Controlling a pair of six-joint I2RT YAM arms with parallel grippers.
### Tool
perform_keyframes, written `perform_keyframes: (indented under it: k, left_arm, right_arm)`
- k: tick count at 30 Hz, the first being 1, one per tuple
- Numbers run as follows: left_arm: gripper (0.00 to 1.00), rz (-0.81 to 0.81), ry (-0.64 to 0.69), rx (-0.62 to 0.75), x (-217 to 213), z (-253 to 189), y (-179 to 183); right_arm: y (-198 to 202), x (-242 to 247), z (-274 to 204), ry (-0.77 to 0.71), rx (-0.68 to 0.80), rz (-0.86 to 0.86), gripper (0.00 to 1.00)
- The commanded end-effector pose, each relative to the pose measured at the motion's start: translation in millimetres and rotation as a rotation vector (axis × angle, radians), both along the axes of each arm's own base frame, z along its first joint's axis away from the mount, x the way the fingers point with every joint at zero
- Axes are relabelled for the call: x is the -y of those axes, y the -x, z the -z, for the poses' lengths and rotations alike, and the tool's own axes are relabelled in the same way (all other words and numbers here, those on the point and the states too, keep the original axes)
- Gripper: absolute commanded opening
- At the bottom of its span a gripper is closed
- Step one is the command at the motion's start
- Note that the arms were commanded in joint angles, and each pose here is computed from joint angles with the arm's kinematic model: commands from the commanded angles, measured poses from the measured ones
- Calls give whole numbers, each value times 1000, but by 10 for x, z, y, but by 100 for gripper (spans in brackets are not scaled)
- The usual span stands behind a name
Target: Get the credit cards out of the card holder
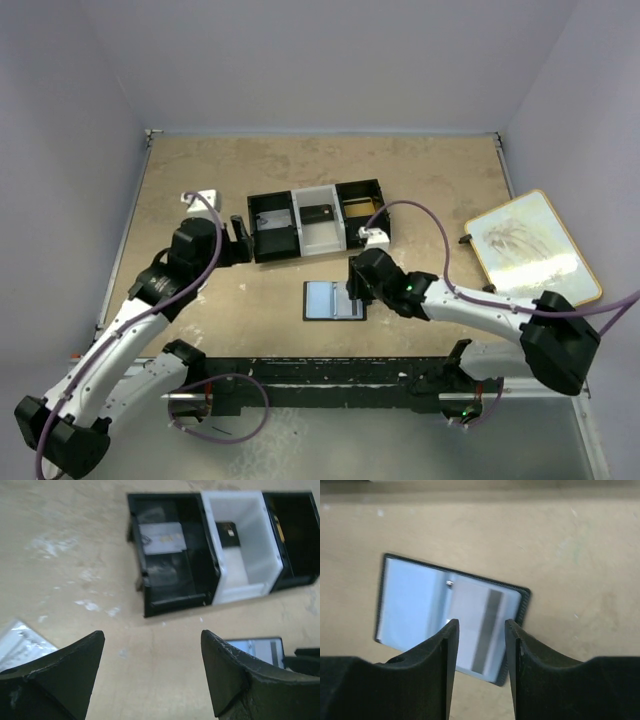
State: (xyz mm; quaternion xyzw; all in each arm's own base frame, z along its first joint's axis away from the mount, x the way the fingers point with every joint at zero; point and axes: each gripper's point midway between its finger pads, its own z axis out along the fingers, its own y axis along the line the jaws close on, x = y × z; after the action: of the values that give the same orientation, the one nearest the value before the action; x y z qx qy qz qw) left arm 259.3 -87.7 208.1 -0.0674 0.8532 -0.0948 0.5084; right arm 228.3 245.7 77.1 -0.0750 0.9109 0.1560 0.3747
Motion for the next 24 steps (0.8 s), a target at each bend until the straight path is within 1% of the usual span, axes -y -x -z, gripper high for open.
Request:
perform_keyframes:
  k: [1, 2, 5, 7, 9, 10, 13, 19, 24]
  left_arm:
    - [75, 292, 204, -114, 769, 222, 213]
    - [75, 308, 215, -142, 876, 333, 289]
    - [75, 426, 237, -218, 1293, 541, 544]
    - [75, 453, 212, -261, 1467, 734, 649]
    - [75, 421, 167, -273, 1495, 898, 685]
    - [75, 420, 165, -283, 1522, 962, 703]
    - [73, 434, 214, -312, 1664, 1097, 745]
    - [71, 459, 236, -337, 1860, 1331, 785]
    - [65, 488, 179, -373, 1989, 1577, 832]
  right_arm:
    - [-45, 279, -31, -86, -1, 155, 44]
    - [-68, 344, -11, -80, -2, 168, 43]
    - [-164, 488, 75, -80, -12, 178, 42]
    - [-231, 500, 98, -89, -16, 167, 42]
    - [-283, 481, 118, -78, -25, 149, 42]
    - [-298, 486, 149, -65, -37, 152, 42]
    - [-303, 419, 243, -68, -68, 134, 41]
    - [-238, 270, 377, -112, -121, 80, 41]
    - [-198, 58, 347, -170, -139, -26, 42]
